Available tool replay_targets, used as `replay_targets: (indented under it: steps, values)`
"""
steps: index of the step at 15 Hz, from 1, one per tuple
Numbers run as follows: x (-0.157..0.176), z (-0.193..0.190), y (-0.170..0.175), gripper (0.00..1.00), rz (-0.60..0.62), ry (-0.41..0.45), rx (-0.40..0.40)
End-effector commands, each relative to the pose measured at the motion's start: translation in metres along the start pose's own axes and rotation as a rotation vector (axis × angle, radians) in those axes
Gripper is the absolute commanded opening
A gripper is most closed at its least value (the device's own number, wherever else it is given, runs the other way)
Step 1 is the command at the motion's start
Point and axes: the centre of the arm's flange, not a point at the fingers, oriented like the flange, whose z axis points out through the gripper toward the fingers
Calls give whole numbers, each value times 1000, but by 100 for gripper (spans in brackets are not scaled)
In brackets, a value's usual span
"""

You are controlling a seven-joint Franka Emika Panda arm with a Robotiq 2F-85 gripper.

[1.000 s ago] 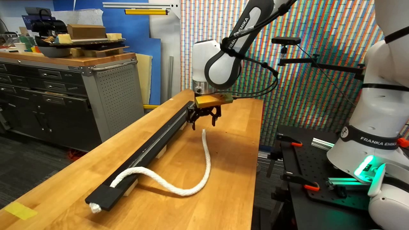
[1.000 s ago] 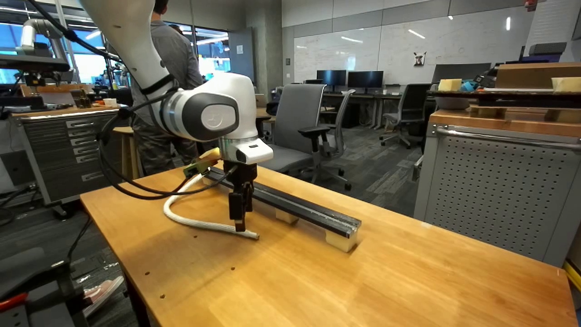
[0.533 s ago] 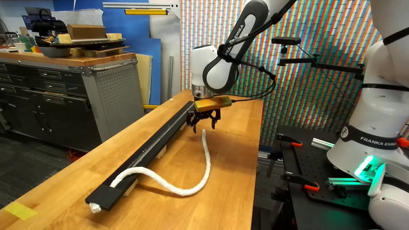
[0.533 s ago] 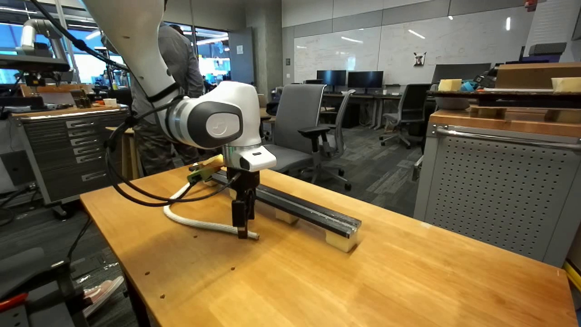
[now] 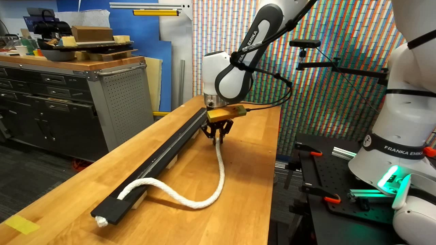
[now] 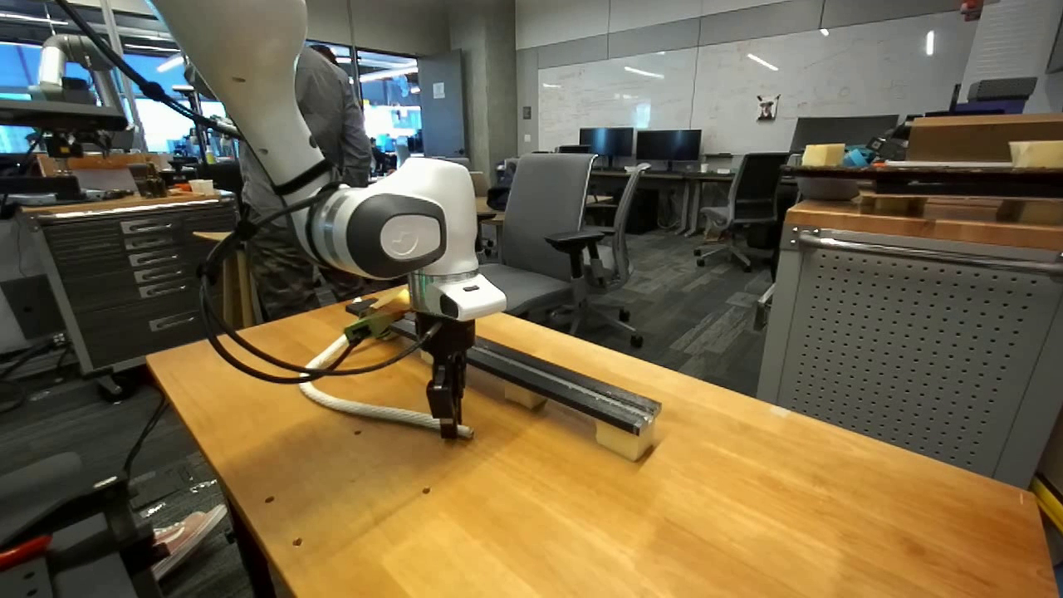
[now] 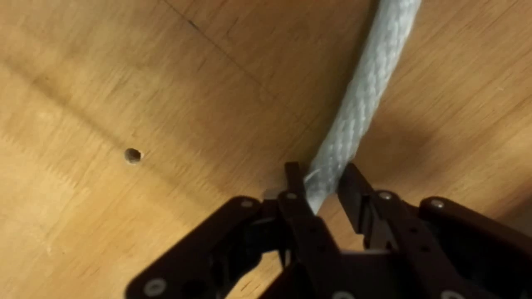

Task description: Straighten the rope on the metallic tube

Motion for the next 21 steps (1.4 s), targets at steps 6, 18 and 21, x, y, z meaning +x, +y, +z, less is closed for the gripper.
replay_targets:
  steps: [6,18,21]
  values:
    - [6,-21,5,3,9,26,15]
    - [12,-156,37,3,259,207,251]
    - [11,-189,45,3,322,273,325]
